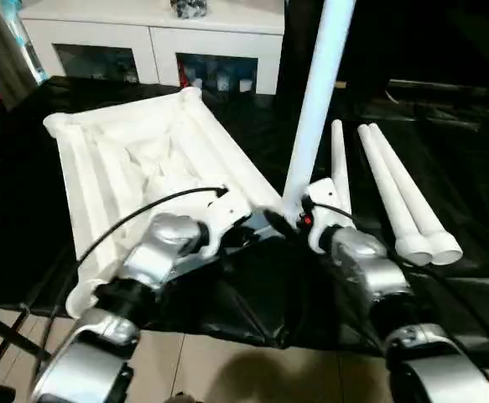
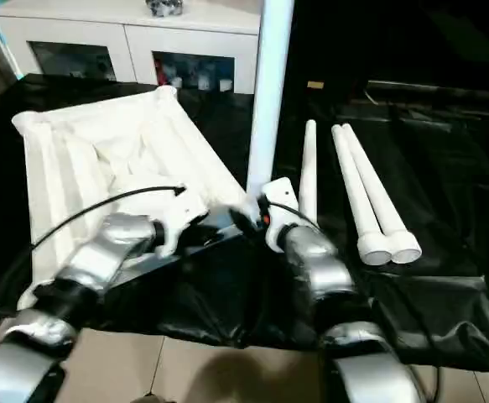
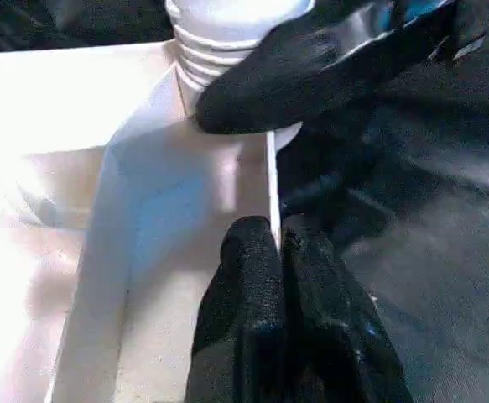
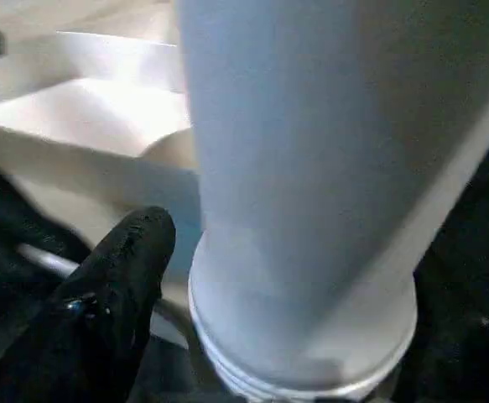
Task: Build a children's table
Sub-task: Rotate leg to tighten
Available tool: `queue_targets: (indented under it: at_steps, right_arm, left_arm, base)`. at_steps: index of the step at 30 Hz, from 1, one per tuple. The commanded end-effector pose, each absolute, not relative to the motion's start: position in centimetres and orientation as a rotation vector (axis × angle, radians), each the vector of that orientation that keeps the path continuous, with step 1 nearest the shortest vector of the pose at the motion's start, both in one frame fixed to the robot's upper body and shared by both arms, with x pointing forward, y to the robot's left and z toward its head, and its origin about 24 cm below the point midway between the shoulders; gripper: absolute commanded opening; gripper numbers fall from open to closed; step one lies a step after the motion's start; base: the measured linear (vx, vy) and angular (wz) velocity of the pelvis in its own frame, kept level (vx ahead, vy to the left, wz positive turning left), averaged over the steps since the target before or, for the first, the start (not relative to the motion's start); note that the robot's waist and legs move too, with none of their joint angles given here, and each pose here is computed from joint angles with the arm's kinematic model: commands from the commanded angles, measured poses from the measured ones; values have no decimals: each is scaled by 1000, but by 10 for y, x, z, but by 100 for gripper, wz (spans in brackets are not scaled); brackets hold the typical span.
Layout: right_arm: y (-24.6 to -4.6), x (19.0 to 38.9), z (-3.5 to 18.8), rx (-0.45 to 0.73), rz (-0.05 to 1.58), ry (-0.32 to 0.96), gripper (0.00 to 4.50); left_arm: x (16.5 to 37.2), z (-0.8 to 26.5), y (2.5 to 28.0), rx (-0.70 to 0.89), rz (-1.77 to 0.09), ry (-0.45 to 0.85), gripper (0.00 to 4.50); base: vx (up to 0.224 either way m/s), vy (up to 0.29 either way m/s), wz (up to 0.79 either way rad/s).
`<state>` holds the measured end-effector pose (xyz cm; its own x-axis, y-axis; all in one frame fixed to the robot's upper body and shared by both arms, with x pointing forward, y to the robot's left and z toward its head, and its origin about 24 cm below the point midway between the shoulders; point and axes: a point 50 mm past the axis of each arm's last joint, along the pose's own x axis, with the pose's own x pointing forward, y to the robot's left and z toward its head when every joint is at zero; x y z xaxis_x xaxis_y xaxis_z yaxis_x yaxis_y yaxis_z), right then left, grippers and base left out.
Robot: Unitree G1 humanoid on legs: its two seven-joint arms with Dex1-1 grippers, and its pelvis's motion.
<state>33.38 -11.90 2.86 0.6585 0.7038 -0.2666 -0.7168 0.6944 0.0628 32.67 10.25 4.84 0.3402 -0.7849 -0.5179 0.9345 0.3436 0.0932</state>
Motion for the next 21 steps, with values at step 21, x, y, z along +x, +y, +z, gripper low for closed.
queue_targets:
  at_steps: [21]
  right_arm:
    - [-121,272,31,-67,1476,431,302]
  left_arm:
    - [304,57,116,423,-1513,433,0]
  base:
    - [0,0,0]
